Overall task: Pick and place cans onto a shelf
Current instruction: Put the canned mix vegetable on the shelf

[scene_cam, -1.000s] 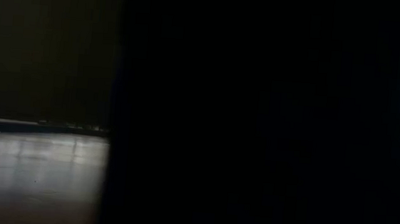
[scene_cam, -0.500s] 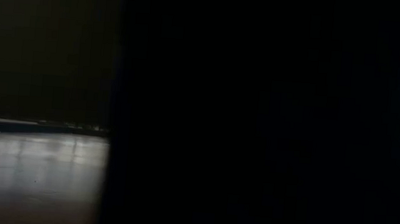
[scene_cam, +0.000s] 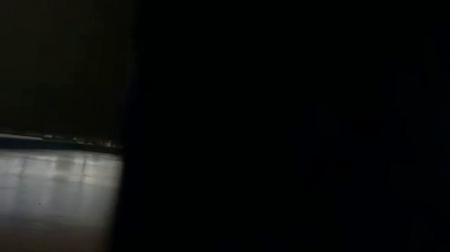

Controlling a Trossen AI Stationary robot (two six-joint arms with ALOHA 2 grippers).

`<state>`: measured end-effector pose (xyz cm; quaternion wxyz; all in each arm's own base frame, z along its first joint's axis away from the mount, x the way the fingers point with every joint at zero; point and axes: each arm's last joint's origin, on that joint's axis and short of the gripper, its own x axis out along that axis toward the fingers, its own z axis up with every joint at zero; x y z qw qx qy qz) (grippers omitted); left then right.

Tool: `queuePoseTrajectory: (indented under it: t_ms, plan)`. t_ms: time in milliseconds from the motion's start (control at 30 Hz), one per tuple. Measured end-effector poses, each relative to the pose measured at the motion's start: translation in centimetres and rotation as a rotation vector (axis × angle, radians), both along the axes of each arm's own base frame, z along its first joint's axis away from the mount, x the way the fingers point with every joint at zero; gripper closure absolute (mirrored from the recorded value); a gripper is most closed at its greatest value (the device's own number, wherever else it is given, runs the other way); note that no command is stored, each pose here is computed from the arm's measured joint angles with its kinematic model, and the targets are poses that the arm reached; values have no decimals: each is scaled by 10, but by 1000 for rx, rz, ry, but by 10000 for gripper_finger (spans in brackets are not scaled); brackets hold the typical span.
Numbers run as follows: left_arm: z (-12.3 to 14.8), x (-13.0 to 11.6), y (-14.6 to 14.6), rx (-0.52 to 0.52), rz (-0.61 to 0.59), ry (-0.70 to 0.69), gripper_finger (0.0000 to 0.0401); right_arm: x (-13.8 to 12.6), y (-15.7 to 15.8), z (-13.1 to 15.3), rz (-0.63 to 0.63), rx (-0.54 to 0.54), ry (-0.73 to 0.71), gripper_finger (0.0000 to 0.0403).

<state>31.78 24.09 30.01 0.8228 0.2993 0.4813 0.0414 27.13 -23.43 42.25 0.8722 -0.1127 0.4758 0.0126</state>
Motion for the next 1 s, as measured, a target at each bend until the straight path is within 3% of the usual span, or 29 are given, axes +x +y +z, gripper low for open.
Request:
queuePoseTrajectory:
  t_ms: [233, 433, 633, 900, 1000]
  plan:
    - [-16, 4, 8, -14, 14, 42, 399, -12, 11, 16, -24, -19, -42, 379]
    - [-16, 6, 7, 12, 44, 50, 389, -12, 10, 17, -44, -7, -44, 379]
    - [-16, 6, 4, -13, 212, 35, 376, -4, 3, 16, -96, -22, -114, 379]
    - [-6, -4, -6, -44, 335, 61, 377, 22, -36, -41, -210, 56, -91, 379]
    - [-1, -9, -11, -70, 360, 63, 376, 31, -53, -59, -219, 29, -119, 379]
